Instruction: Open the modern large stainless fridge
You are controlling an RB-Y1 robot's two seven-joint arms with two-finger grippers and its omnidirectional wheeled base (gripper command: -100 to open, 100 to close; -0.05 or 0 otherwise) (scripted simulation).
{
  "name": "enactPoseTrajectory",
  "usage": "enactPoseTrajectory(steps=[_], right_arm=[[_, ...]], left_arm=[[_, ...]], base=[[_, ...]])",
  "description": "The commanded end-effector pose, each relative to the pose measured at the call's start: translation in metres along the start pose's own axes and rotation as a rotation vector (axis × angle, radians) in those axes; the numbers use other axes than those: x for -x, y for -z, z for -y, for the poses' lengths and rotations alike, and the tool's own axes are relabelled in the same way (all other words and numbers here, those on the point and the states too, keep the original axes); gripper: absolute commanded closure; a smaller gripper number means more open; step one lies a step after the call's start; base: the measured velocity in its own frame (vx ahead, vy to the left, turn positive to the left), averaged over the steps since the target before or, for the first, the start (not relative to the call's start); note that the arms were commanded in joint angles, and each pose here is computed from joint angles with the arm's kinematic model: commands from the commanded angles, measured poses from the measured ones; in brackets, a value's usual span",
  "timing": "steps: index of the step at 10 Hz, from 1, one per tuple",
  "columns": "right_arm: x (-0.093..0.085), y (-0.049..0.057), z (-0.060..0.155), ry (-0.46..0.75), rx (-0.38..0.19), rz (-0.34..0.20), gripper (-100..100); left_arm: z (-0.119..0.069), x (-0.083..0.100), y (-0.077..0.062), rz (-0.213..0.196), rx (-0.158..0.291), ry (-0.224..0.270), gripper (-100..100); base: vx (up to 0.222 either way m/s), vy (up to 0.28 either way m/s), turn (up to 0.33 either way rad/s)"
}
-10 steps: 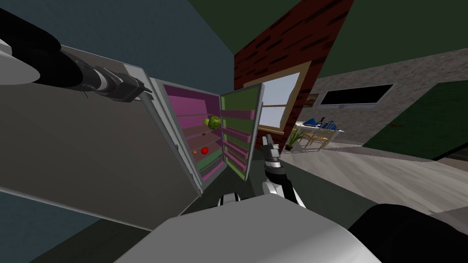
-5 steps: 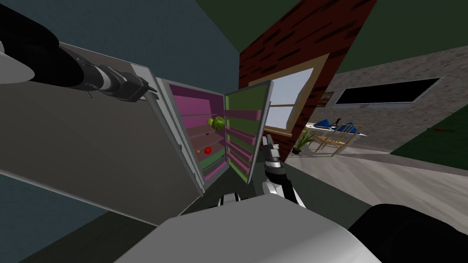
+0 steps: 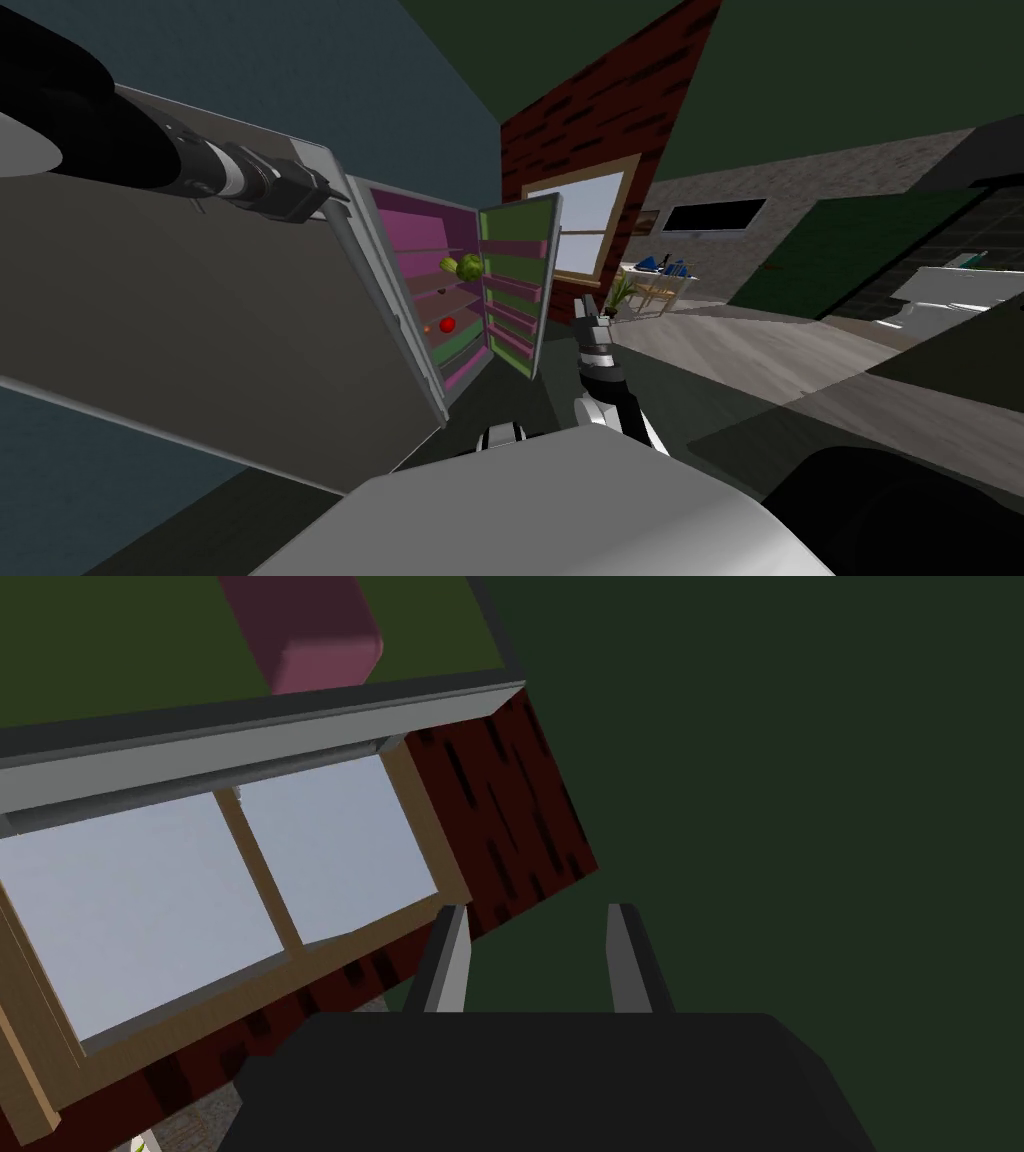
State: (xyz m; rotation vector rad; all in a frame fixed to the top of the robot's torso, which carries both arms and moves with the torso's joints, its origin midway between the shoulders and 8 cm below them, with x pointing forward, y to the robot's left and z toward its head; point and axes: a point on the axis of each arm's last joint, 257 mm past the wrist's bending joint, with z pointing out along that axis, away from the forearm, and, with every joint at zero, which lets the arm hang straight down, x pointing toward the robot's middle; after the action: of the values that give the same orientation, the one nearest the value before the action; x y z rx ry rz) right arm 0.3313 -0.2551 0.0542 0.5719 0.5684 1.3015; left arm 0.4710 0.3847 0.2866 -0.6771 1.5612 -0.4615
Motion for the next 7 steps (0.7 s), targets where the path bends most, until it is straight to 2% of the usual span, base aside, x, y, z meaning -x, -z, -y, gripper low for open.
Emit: enactPoseTrajectory(steps=[1,3,4,5,7], right_arm=[[0.000,0.000,0.000,0.000,0.000,0.000,0],[0.000,0.000,0.000,0.000,0.000,0.000,0],[0.000,0.000,0.000,0.000,0.000,0.000,0],[0.000,0.000,0.000,0.000,0.000,0.000,0],[0.000,0.000,0.000,0.000,0.000,0.000,0]], left_arm=[[0.002,-0.005,-0.002,-0.026,-0.015,-0.005,100],[0.005,-0.007,-0.002,-0.041,-0.030,-0.007,100],[0.002,-0.005,-0.002,-0.034,-0.020,-0.006,100],[0.021,-0.023,0.007,-0.078,-0.066,-0.012,100],[0.038,-0.039,0.017,-0.118,-0.111,-0.016,100]], base=[[-0.263,0.088,-0.308],[-0.229,0.091,-0.297],[-0.104,0.043,-0.072],[-0.107,0.126,-0.053],[-0.178,0.181,-0.147]])
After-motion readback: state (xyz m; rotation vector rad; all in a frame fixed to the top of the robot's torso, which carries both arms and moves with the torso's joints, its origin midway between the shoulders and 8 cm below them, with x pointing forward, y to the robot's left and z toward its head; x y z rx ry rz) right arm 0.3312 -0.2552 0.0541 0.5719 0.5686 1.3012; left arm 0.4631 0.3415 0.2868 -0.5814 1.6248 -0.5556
